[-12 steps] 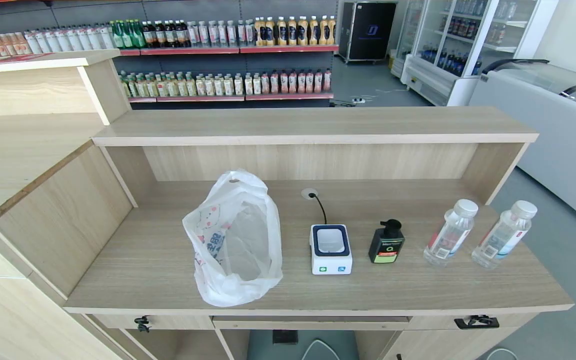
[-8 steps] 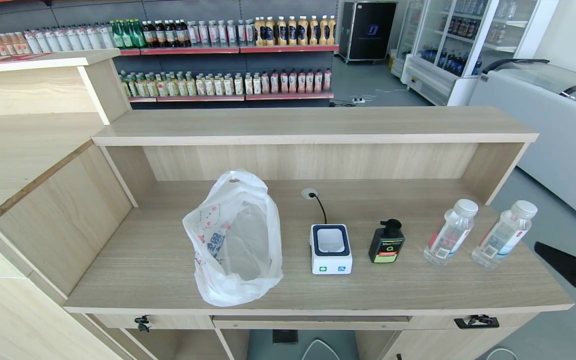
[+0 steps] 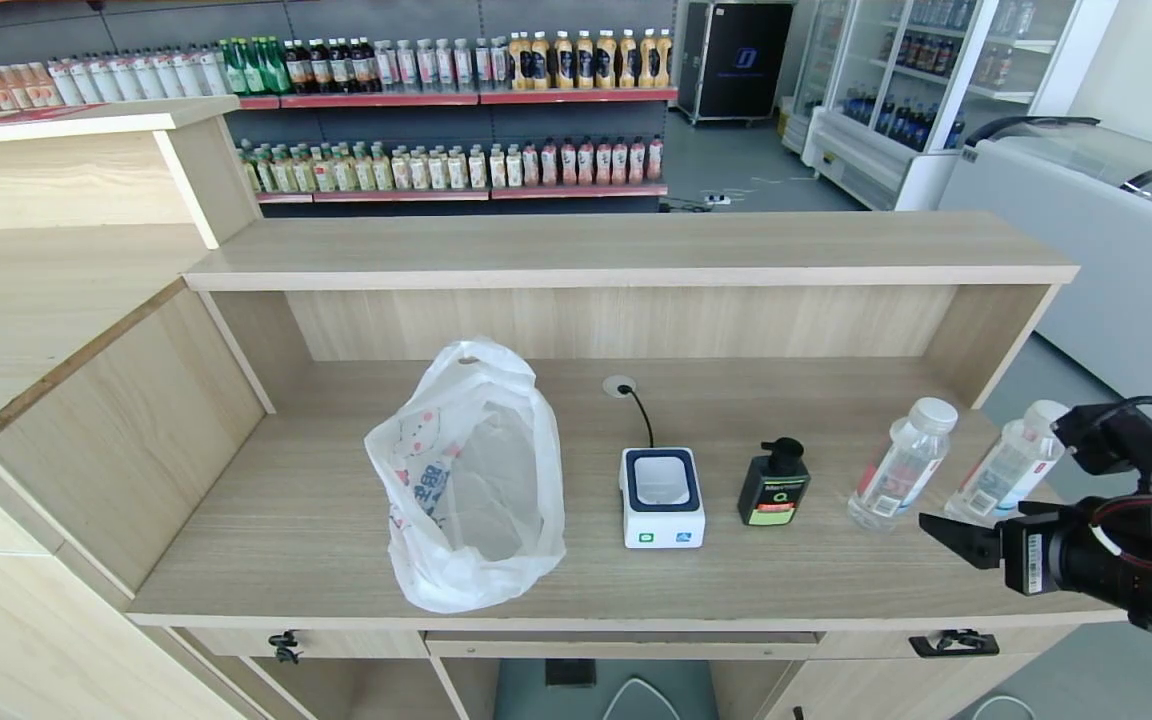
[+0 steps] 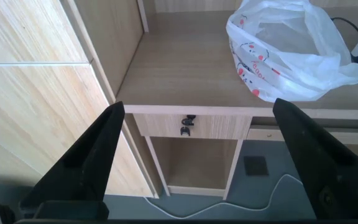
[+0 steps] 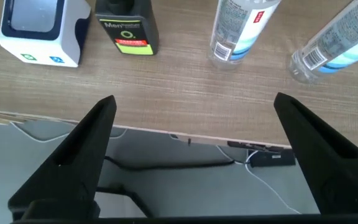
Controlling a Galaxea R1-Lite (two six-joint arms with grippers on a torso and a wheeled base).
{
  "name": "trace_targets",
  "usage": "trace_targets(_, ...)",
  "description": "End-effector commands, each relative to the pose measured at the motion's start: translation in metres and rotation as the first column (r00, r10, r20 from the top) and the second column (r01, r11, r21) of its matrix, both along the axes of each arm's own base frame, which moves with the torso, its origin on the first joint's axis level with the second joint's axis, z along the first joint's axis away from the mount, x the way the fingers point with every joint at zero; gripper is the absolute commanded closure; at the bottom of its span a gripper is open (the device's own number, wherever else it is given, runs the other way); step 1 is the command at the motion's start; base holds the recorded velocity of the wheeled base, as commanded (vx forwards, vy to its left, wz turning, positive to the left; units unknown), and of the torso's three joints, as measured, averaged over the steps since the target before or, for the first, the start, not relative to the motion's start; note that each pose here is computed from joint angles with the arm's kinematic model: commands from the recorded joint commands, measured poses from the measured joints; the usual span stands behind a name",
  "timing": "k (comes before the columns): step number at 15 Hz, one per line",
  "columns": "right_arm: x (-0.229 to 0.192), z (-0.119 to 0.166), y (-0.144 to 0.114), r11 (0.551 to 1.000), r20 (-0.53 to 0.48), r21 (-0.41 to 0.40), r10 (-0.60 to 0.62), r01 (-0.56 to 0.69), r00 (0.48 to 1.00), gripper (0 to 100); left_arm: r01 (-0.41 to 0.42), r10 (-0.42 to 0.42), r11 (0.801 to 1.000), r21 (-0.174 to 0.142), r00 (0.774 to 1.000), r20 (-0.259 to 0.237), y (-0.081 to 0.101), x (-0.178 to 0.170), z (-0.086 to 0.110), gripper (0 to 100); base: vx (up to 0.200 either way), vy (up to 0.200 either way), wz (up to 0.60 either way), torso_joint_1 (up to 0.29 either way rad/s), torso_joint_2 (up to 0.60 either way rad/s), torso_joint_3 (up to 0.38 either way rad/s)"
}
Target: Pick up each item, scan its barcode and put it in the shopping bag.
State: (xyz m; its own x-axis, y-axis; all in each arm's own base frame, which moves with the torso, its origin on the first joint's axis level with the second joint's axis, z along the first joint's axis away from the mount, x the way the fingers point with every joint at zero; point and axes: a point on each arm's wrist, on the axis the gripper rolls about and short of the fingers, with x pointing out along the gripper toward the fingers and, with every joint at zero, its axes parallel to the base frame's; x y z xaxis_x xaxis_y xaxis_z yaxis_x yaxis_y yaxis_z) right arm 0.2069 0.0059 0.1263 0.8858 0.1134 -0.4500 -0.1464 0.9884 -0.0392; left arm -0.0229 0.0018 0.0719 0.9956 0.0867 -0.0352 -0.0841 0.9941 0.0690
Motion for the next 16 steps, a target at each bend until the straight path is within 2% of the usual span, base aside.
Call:
trace_targets(1, 0.012, -0.02, 0.003, 1.0, -0.039, -0.02, 0.022, -0.022, 0.999, 0, -0.001, 0.001, 1.0, 0.001, 1.0, 0.0, 0.0, 0.0, 0.0, 0, 0.0, 0.0, 0.0, 0.0, 0.0, 0.0)
trace_targets(5, 0.027, -0.038, 0.004, 0.997, -0.042, -0.066, 0.046, -0.048, 0.998, 0, -0.001, 0.001, 1.0, 0.0, 1.0, 0.0, 0.0, 0.0, 0.0, 0, 0.0, 0.0, 0.0, 0.0, 0.0, 0.0)
trace_targets(9, 0.047, -0.053, 0.005, 0.996, -0.011, -0.063, 0.059, -0.06, 0.998, 0, -0.001, 0.001, 1.0, 0.0, 1.0, 0.0, 0.0, 0.0, 0.0, 0, 0.0, 0.0, 0.0, 0.0, 0.0, 0.0)
trace_targets(16, 0.083, -0.072, 0.011, 0.959, 0.055, -0.058, 0.281, -0.278, 0.958, 0, -0.001, 0.001, 1.0, 0.0, 1.0, 0.0, 0.0, 0.0, 0.0, 0, 0.0, 0.0, 0.0, 0.0, 0.0, 0.0)
